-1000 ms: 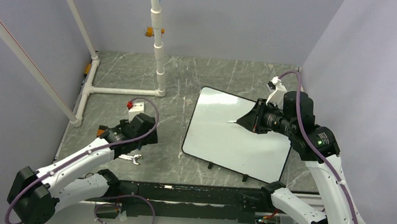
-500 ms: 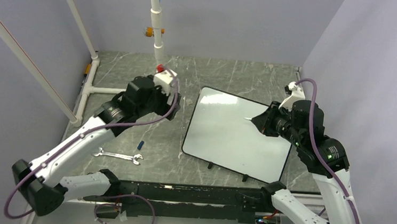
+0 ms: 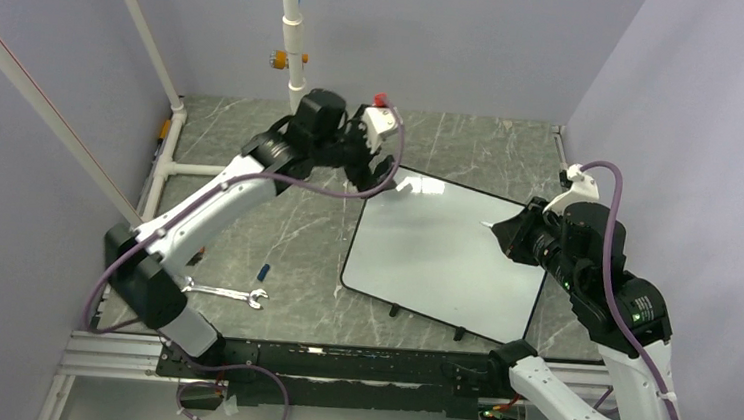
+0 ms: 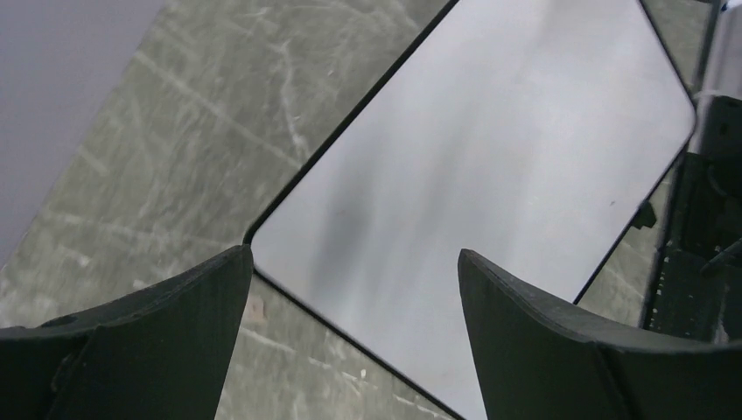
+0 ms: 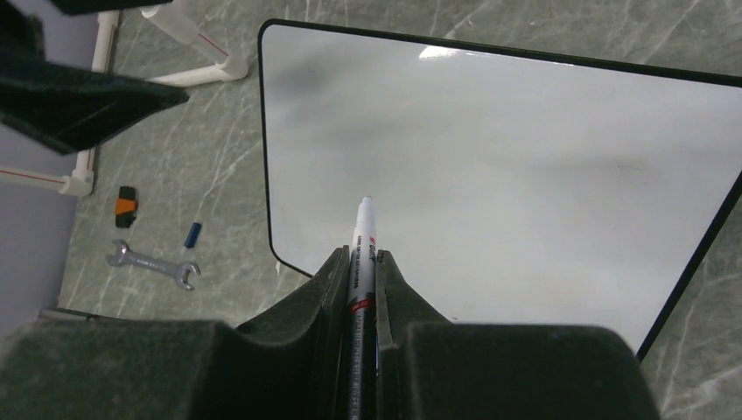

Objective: Write a sentence on the whiteboard

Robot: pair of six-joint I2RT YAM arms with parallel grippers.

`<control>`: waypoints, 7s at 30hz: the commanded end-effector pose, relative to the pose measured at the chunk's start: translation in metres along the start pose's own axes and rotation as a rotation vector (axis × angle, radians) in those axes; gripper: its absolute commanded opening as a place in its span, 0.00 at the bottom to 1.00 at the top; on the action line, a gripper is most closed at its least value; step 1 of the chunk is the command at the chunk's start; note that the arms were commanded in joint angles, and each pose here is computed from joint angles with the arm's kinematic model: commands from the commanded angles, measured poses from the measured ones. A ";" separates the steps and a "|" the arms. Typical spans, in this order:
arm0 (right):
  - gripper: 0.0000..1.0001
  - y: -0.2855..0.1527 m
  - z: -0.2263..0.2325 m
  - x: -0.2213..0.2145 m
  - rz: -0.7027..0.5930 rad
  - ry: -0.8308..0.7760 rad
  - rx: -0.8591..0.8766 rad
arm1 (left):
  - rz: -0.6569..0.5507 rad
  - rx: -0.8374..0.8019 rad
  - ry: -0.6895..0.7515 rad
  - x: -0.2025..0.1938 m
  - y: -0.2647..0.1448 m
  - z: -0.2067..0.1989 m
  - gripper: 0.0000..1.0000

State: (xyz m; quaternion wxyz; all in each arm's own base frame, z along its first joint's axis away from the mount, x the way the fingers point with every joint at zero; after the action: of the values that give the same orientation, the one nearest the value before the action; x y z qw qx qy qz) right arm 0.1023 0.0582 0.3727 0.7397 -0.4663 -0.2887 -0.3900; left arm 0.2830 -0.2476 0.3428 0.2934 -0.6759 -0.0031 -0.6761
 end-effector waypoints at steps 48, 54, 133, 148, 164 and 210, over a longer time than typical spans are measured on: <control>0.00 -0.016 0.011 0.009 -0.019 0.052 0.089 | 0.073 -0.247 -0.157 -0.002 0.104 0.032 0.98; 0.00 -0.016 0.010 0.008 -0.014 0.044 0.076 | 0.088 -0.273 -0.177 -0.007 0.116 0.033 0.99; 0.00 0.016 0.018 -0.002 0.105 0.055 0.135 | 0.315 -0.506 -0.451 -0.062 0.073 0.011 0.50; 0.00 0.013 0.016 -0.004 0.092 0.059 0.139 | 0.322 -0.500 -0.453 -0.062 0.075 0.010 0.23; 0.00 0.026 0.010 -0.023 0.082 -0.006 0.226 | 0.311 -0.370 -0.306 -0.030 0.050 -0.010 0.00; 0.00 0.051 0.111 -0.092 -0.065 -0.369 0.179 | 0.307 -0.168 -0.250 -0.035 0.017 -0.017 0.00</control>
State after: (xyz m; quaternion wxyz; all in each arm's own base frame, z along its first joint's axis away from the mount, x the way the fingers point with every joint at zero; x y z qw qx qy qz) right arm 0.0889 0.1913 0.3138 0.6793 -0.5006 -0.4703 -0.2586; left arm 0.2483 -0.2627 0.2994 0.2626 -0.8360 0.1766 -0.4483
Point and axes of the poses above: each gripper's point midway between its finger pads, its own y axis out along the fingers, its own z axis along the line the jaws close on, x = y × z, the point moved 10 cm from there along -y, back along the fingers, and after that the axes turned 1 degree about y, right-handed, at the moved point
